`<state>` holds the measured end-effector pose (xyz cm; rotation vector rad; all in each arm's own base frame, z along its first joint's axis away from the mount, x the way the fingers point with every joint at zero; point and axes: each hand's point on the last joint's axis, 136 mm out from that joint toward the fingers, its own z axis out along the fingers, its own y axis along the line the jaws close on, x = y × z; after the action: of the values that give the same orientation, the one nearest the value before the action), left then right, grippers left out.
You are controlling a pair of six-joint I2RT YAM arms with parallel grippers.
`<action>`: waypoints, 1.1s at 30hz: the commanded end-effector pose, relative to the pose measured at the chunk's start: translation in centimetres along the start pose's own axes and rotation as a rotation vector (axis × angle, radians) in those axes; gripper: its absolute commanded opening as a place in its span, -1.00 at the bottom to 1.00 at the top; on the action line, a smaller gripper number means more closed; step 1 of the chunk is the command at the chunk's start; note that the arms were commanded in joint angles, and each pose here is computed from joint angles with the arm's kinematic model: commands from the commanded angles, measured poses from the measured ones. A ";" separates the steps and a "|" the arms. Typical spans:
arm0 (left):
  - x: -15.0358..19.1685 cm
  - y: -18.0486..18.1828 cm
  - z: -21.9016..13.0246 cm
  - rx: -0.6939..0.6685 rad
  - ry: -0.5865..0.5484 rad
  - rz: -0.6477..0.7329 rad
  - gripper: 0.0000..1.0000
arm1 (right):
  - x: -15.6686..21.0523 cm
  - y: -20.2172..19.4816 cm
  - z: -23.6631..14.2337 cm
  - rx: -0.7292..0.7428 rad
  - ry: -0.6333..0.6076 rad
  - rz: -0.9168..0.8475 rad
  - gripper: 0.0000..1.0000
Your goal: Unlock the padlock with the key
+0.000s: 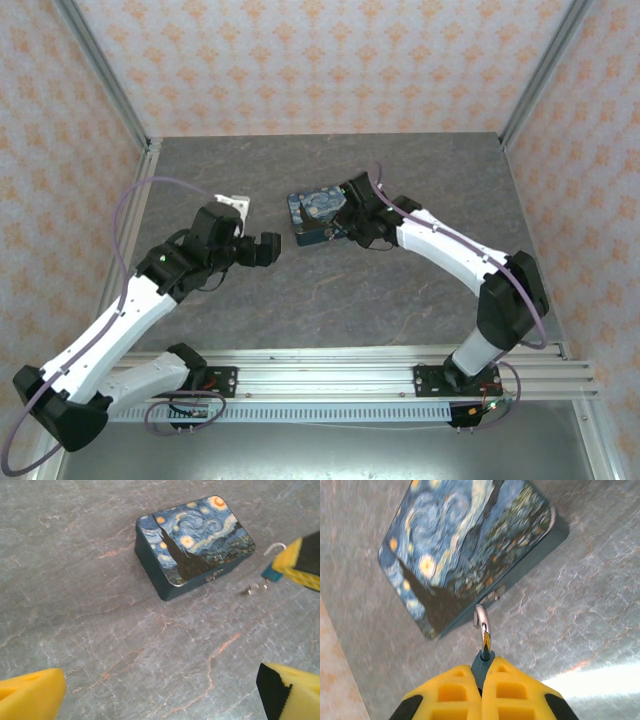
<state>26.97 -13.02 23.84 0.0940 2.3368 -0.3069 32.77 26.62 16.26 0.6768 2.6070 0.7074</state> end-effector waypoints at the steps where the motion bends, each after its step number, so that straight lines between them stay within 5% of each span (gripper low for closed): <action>1: -1.1 0.9 -0.3 -0.047 0.003 -0.047 1.00 | 4.2 -0.1 -0.8 0.010 0.143 -0.152 -1.00; 8: -1.4 2.6 0.4 -0.112 0.019 -0.138 1.00 | 12.5 2.1 2.7 -0.070 0.360 -0.248 -1.00; 14: 0.5 3.9 -0.3 -0.149 0.031 -0.186 1.00 | 16.3 3.4 5.6 -0.115 0.528 -0.293 -1.00; 26: 6.3 5.3 -0.7 -0.182 0.158 -0.304 1.00 | 16.3 -0.3 9.6 0.051 0.518 -0.318 -0.97; 33: 7.4 5.7 -0.9 -0.189 0.160 -0.329 1.00 | 15.1 -2.1 9.4 0.140 0.494 -0.407 -0.54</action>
<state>22.80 -8.24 18.75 -0.3149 2.5040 -0.2627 23.24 38.01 4.39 0.0309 3.1256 0.7433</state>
